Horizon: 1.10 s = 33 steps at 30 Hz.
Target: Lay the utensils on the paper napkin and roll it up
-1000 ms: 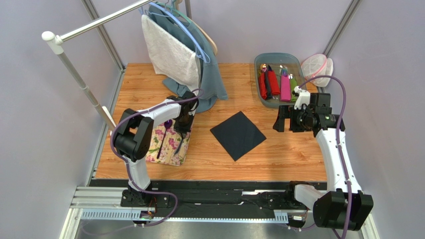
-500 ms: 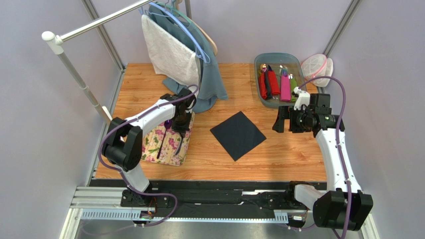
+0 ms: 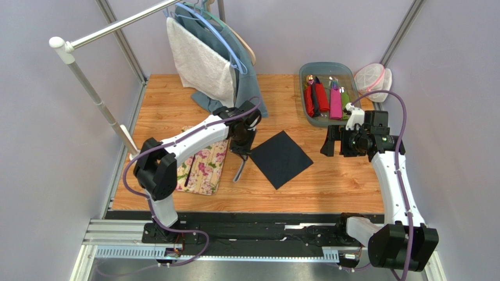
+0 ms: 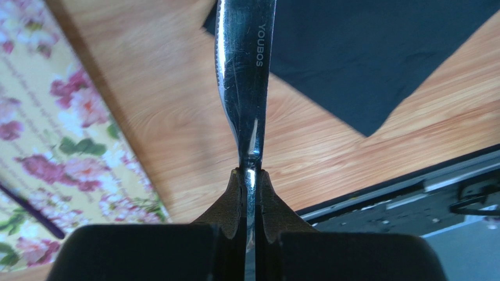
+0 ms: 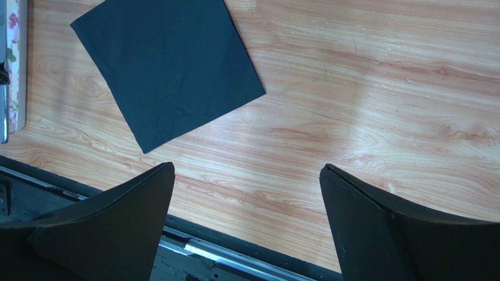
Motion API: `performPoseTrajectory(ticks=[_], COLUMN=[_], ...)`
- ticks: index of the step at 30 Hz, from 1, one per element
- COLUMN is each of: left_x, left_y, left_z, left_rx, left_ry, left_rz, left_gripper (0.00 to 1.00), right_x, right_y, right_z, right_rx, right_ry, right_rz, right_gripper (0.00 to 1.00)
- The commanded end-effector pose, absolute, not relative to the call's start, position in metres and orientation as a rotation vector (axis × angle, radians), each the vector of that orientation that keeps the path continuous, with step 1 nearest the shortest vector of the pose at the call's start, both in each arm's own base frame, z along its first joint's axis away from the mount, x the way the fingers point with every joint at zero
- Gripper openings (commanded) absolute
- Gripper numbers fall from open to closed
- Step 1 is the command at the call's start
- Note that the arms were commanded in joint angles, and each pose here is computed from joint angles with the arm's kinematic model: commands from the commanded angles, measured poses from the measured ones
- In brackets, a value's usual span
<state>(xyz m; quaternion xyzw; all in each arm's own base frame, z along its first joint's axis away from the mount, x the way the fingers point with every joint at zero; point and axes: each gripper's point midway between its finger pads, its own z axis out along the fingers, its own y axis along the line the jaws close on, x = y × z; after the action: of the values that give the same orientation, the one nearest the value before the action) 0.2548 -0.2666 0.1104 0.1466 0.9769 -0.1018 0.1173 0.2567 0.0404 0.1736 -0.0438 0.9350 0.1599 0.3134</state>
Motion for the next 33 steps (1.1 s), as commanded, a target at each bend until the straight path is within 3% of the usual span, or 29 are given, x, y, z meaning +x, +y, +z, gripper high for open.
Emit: performPoseTrajectory(ticks=[1, 16, 33], left_x=[0.267, 0.32, 0.325], left_y=[-0.313, -0.428, -0.448], left_z=[0.132, 0.113, 0.079], left_rx=[0.358, 0.227, 0.091], left_ry=[2.822, 2.76, 2.842], left_rz=[-0.401, -0.563, -0.662], left_gripper=[0.0, 0.0, 0.0], right_x=[0.258, 0.26, 0.264], right_y=[0.042, 0.039, 0.039], right_z=[0.176, 0.173, 0.163], right_rx=[-0.092, -0.05, -0.062], right_ry=[2.443, 2.441, 2.463], right_rz=[0.435, 0.425, 0.434], right_gripper=[1.0, 1.0, 1.0])
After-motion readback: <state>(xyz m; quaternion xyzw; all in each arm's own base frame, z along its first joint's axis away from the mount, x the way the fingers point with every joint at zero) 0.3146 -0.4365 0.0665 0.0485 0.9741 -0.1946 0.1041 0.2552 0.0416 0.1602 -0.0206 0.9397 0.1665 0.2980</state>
